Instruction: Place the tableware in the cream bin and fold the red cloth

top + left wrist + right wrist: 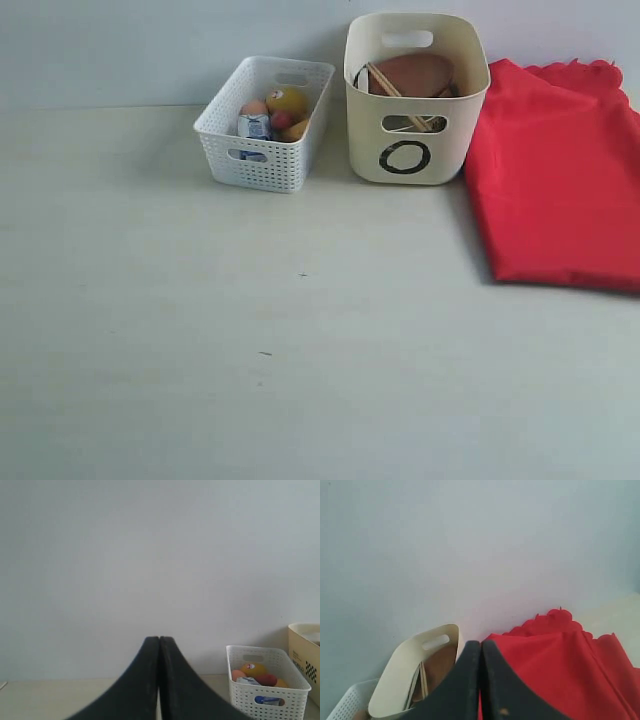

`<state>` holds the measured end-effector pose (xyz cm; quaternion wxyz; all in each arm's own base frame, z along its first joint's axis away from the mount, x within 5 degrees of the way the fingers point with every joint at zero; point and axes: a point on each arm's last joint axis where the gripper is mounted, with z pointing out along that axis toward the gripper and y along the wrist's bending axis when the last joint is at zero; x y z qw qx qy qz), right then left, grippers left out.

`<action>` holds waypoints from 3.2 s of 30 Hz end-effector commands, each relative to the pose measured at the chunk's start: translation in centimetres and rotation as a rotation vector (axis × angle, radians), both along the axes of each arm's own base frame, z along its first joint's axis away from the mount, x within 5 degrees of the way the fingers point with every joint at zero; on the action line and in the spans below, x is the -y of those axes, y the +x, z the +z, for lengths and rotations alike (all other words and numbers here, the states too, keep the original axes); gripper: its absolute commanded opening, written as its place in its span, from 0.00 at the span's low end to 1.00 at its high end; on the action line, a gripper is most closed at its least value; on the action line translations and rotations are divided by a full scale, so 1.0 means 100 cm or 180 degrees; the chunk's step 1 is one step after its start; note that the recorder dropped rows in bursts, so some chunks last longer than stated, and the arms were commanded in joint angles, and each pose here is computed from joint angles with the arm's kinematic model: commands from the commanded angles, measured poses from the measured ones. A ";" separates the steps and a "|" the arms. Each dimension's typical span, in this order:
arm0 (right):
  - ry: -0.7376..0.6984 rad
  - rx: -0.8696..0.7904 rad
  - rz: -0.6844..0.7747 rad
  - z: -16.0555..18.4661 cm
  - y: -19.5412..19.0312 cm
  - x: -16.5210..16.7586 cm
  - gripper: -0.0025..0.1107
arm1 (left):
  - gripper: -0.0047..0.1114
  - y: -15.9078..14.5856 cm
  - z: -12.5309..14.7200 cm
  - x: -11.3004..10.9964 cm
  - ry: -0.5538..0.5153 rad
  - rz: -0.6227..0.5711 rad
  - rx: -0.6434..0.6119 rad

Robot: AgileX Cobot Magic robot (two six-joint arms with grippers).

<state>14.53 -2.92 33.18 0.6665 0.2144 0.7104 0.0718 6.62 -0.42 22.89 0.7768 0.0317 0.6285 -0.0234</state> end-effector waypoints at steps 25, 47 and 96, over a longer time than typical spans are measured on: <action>-0.0011 0.0006 -0.0011 -0.001 -0.001 0.000 0.02 | 0.05 -0.011 -0.032 0.005 0.0274 -0.0194 -0.0927; -0.0116 -0.0360 -0.0036 -0.034 0.000 0.002 0.02 | 0.05 -0.011 -0.032 0.005 0.0280 -0.0194 -0.0926; -0.0852 0.0178 0.0733 -0.118 -0.085 -0.031 0.02 | 0.05 -0.011 -0.032 0.005 0.0287 -0.0193 -0.0925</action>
